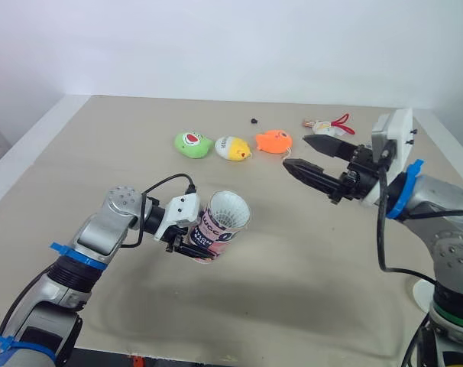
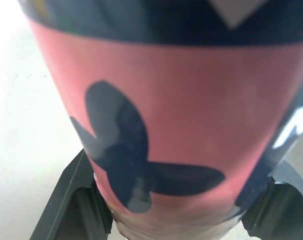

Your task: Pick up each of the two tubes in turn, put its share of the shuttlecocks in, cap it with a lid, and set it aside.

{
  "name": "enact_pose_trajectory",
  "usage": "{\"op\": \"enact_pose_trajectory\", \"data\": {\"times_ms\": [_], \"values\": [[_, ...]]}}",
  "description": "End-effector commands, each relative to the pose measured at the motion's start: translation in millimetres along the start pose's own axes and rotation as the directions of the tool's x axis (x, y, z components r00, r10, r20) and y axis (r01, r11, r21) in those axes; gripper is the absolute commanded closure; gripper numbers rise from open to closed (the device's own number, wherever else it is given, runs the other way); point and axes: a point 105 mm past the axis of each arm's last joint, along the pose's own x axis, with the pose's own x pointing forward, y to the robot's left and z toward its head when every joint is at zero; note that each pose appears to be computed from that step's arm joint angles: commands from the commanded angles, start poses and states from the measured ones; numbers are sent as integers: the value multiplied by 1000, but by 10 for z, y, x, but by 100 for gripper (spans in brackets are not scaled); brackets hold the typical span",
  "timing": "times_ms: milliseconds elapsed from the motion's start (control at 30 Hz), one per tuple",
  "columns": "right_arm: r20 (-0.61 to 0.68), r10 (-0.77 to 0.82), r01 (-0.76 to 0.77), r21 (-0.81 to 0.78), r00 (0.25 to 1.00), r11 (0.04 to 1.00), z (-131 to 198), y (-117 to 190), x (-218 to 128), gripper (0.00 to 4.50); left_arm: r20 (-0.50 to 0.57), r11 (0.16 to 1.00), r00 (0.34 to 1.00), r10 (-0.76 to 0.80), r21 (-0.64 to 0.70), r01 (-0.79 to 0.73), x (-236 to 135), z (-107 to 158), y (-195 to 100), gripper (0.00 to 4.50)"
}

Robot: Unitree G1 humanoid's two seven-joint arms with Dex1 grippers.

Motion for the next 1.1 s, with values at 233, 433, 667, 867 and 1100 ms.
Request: {"op": "enact_pose_trajectory", "data": {"times_ms": [233,433,667,867,1100], "values": [[-3,3,-4,-30,1000,1000,78,87,-74,81,12,1000,1000,-29,-9,29,52,-13,-78,192],[-69,216,-217,-9,974,976,70,338,17,319,-75,995,993,-95,-39,93,5,-130,-136,192],[-135,403,-412,-42,905,910,-29,526,266,446,-191,996,978,-81,-52,72,-191,-308,-31,192],[-254,586,-625,-110,770,773,-31,734,524,446,-208,997,975,-77,-48,68,-266,-329,22,192],[-464,676,-807,-171,572,565,-78,799,829,446,-203,995,975,-89,-56,80,-261,-317,23,192]]}}
